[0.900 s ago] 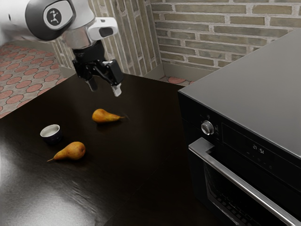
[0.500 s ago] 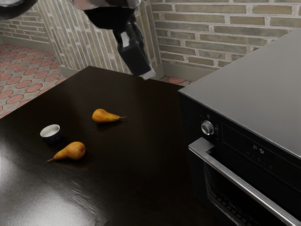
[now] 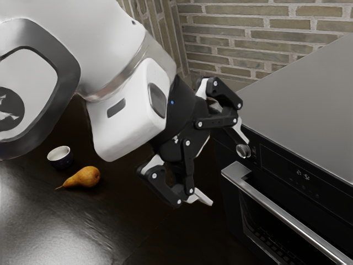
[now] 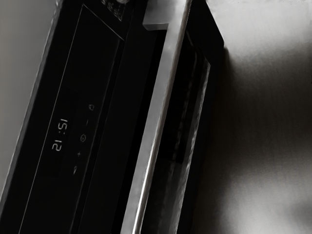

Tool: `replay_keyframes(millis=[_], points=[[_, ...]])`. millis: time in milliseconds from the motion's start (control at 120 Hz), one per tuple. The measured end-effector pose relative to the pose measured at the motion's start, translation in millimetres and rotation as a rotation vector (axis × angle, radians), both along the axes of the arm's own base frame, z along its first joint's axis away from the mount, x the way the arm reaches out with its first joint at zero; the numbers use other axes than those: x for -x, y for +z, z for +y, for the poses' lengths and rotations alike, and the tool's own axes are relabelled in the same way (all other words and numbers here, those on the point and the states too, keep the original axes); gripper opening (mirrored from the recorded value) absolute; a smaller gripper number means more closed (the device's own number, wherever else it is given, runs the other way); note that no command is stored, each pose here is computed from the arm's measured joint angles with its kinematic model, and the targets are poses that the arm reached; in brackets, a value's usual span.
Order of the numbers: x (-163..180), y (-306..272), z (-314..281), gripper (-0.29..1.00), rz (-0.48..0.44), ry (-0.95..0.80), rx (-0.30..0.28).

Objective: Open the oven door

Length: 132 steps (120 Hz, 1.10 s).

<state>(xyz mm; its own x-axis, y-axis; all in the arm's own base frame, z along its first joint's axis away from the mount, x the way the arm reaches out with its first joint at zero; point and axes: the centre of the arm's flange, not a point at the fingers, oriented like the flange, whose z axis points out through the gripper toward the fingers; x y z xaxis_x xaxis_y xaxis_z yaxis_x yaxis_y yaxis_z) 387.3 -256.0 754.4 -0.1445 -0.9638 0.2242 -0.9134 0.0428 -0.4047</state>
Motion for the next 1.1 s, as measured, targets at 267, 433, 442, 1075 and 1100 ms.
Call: replay_keyframes(millis=[267,433,442,1075,1100], points=[[-20,-29,-18,0.7,-0.079,-0.247,-0.053],[-23,-53,-25,0.7,-0.104,-0.344,-0.103],[-23,-54,-26,0.7,-0.106,-0.349,-0.105],[-44,-103,-33,0.7,-0.138,-0.539,-0.169],[-44,-104,-33,0.7,-0.139,-0.542,-0.171]])
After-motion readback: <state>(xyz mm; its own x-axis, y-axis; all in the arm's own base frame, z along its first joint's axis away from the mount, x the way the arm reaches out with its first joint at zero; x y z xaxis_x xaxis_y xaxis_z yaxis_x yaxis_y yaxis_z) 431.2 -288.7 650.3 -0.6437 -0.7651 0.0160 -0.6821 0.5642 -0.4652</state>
